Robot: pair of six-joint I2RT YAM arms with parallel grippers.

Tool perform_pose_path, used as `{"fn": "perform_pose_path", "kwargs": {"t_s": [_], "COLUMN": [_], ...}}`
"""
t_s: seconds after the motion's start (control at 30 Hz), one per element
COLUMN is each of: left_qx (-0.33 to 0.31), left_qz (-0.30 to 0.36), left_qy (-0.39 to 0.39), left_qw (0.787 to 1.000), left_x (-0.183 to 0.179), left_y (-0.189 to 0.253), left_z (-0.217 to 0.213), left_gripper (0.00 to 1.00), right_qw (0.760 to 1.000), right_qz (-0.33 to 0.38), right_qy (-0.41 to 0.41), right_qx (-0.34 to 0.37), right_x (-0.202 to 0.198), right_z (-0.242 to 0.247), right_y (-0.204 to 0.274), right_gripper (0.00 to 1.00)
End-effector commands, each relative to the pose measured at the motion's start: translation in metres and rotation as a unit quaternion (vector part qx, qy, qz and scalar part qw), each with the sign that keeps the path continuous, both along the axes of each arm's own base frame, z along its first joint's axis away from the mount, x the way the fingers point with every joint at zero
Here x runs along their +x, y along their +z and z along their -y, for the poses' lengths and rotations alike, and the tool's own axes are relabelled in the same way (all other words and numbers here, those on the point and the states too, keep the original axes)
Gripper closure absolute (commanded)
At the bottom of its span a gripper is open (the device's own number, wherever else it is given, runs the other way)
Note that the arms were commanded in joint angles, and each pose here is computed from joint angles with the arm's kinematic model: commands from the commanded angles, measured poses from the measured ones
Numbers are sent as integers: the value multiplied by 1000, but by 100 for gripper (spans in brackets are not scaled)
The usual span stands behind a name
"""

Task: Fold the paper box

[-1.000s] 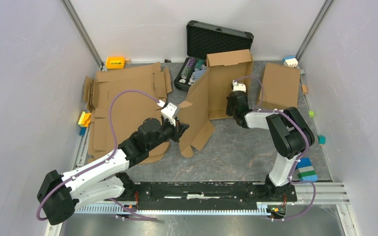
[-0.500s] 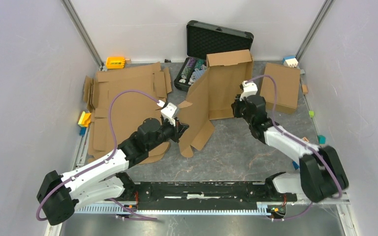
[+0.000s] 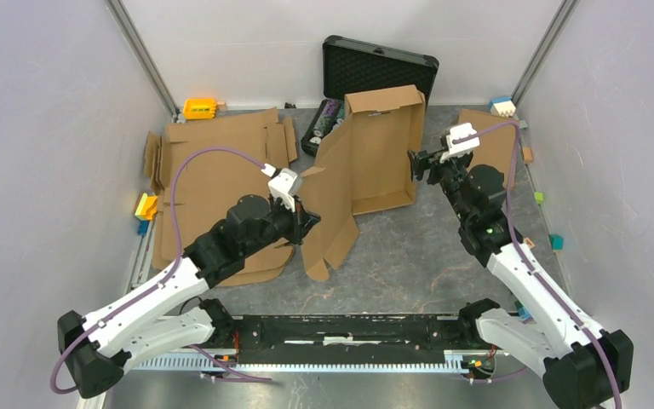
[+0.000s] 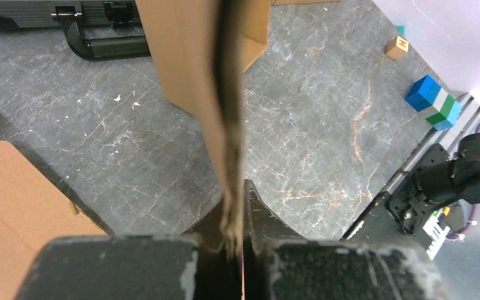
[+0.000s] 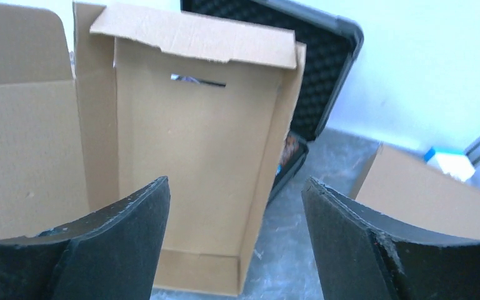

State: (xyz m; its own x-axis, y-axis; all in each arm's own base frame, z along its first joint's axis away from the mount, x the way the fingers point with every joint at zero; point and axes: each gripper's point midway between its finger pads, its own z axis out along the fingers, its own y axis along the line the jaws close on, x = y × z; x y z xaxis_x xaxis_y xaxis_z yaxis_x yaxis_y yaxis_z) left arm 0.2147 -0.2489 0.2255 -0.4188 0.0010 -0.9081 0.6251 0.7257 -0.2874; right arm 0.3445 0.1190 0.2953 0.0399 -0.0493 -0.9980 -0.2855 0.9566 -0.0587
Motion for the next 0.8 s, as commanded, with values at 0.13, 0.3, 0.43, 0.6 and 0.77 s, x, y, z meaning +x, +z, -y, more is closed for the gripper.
{"fn": "perform_pose_path", "kwargs": {"t_s": [0.13, 0.3, 0.43, 0.6, 0.77], "left_qx": [17, 43, 39, 11, -37], "left_qz": [-36, -84, -103, -124, -129], "left_qy": [-2, -47, -75, -146, -193], "left_qw": [999, 994, 991, 981, 972], "left_x": [-27, -53, -68, -93, -116], "left_y": [62, 73, 81, 101, 135], "left_z": [-24, -27, -27, -15, -10], "left_gripper": [98, 98, 98, 98, 98], "right_qw": [989, 997, 989, 979, 978], "right_qz": [17, -23, -125, -188, -195], "right_qy": [75, 11, 13, 14, 0], "right_qx": [-125, -70, -71, -75, -71], "right_x": [13, 15, 14, -2, -19], "right_z": [-23, -5, -8, -4, 7], "right_y": [47, 38, -6, -54, -70], "right_gripper": [17, 4, 4, 6, 6]}}
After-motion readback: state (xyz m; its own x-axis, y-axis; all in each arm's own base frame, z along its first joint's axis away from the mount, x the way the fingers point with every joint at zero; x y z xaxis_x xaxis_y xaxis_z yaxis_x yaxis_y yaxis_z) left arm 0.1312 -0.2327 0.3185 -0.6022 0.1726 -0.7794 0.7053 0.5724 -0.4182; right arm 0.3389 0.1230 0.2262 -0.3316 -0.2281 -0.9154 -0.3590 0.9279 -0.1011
